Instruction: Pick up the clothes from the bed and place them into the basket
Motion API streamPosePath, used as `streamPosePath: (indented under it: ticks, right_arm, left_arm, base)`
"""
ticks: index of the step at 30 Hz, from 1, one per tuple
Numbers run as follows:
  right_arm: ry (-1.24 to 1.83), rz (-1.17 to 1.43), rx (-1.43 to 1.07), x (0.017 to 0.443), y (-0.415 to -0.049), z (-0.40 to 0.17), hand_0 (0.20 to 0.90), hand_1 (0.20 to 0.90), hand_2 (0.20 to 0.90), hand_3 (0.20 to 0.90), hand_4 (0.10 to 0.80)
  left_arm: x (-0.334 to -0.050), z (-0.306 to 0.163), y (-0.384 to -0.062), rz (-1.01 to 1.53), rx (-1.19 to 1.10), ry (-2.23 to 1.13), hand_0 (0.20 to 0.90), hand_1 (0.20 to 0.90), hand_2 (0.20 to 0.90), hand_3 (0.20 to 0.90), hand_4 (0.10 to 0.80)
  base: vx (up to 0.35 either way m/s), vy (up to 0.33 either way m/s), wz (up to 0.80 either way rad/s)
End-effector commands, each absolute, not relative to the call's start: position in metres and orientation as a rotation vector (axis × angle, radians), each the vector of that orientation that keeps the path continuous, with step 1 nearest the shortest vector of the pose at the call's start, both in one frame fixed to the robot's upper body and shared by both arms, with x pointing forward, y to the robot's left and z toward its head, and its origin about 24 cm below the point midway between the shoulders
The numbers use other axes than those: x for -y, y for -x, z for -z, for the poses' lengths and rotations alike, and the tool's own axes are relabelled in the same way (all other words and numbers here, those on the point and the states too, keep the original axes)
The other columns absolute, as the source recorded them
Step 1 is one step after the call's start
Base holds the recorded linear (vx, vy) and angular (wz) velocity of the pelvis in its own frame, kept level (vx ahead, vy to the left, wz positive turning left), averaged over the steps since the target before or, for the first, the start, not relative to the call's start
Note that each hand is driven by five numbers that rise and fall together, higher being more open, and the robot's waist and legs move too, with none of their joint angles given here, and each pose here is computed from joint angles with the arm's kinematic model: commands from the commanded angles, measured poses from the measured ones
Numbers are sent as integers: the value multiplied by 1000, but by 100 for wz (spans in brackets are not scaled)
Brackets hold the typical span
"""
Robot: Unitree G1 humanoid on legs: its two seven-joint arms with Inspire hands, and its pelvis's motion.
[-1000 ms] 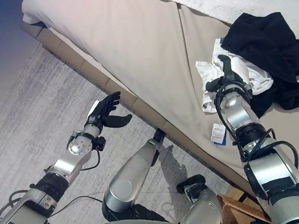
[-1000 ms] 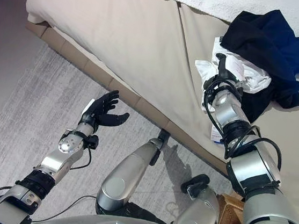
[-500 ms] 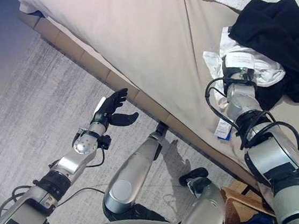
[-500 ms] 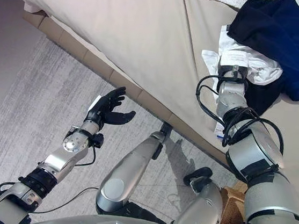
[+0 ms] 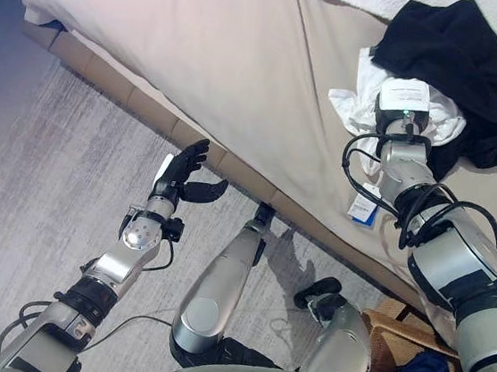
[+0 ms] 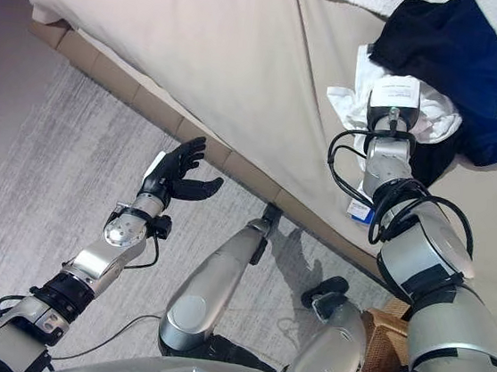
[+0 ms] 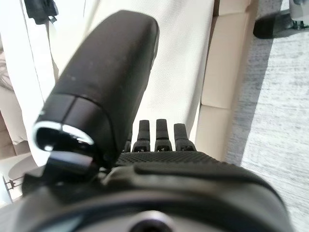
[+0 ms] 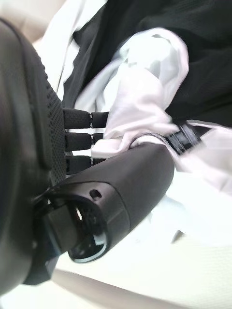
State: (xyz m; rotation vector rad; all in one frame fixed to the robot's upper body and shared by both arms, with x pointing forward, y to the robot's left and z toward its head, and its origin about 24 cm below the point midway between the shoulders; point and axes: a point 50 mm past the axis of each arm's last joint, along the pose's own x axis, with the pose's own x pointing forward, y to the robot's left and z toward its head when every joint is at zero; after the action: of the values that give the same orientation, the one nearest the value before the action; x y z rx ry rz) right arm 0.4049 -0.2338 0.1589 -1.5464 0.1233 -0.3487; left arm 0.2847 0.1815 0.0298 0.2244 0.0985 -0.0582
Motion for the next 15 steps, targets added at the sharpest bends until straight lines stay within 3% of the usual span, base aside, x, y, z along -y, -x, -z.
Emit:
streamPosePath:
  ticks: [1,15]
  right_arm:
    - [1370,581,90,255,-402,-226,300,300,300,200,100]
    - [1116,548,455,243,-372,-270,300,300,300,200,100]
  left_arm:
    - [-184,-68,-290,29,74,-188,900,900,900,900,800]
    - [-189,-49,-292,-41,-30,-210,900,900,900,900,800]
  base:
    - [-18,-5,-34]
    - [36,-27,-28]
